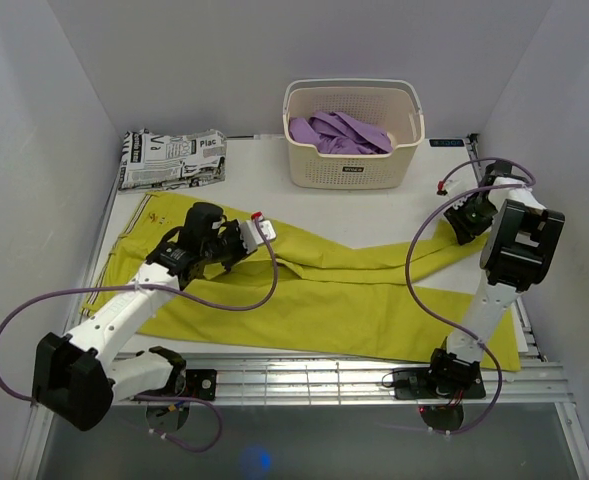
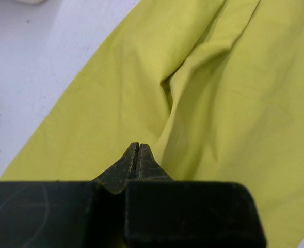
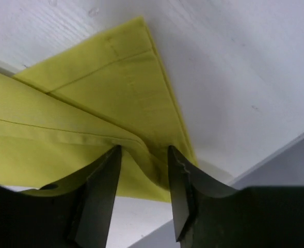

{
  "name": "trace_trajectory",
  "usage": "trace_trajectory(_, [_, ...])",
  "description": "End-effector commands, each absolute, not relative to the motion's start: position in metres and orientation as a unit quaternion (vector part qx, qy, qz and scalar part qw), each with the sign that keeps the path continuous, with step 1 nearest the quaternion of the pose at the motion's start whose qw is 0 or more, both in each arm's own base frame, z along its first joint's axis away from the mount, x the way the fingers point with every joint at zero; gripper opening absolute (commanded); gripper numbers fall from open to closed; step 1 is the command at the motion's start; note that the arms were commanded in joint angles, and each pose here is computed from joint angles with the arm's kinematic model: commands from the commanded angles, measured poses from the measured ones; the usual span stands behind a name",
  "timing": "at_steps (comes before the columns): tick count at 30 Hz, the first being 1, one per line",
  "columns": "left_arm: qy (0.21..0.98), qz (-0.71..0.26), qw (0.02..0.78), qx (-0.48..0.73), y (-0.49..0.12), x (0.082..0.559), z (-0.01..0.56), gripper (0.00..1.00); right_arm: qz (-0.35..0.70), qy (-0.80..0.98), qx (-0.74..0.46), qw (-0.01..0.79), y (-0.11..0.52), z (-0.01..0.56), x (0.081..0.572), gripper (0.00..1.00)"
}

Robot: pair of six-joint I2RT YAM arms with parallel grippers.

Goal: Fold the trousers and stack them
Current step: Flatten the trousers out

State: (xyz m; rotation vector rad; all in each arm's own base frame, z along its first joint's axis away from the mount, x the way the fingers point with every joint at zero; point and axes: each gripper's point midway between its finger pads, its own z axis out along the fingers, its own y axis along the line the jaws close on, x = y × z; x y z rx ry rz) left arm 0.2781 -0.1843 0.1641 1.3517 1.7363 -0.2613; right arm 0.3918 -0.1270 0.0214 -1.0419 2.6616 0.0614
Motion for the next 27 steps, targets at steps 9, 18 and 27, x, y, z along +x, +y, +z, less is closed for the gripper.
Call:
trace_trajectory(9, [0.717, -0.161, 0.408, 0.542, -0.203, 0.288, 0.153, 0.01, 0.029, 0.919, -0.353, 0.172, -0.116, 0.106, 0.375, 0.6])
trace_trajectory(18, [0.735, -0.187, 0.378, 0.531, -0.246, 0.352, 0.175, 0.48, 0.026, 0.898, -0.418, 0.136, -0.121, 0.109, 0.34, 0.9])
trace_trajectory(27, [0.717, -0.173, 0.302, 0.604, -0.276, 0.388, 0.119, 0.51, -0.045, 0.883, -0.455, 0.111, -0.167, 0.077, 0.364, 0.97])
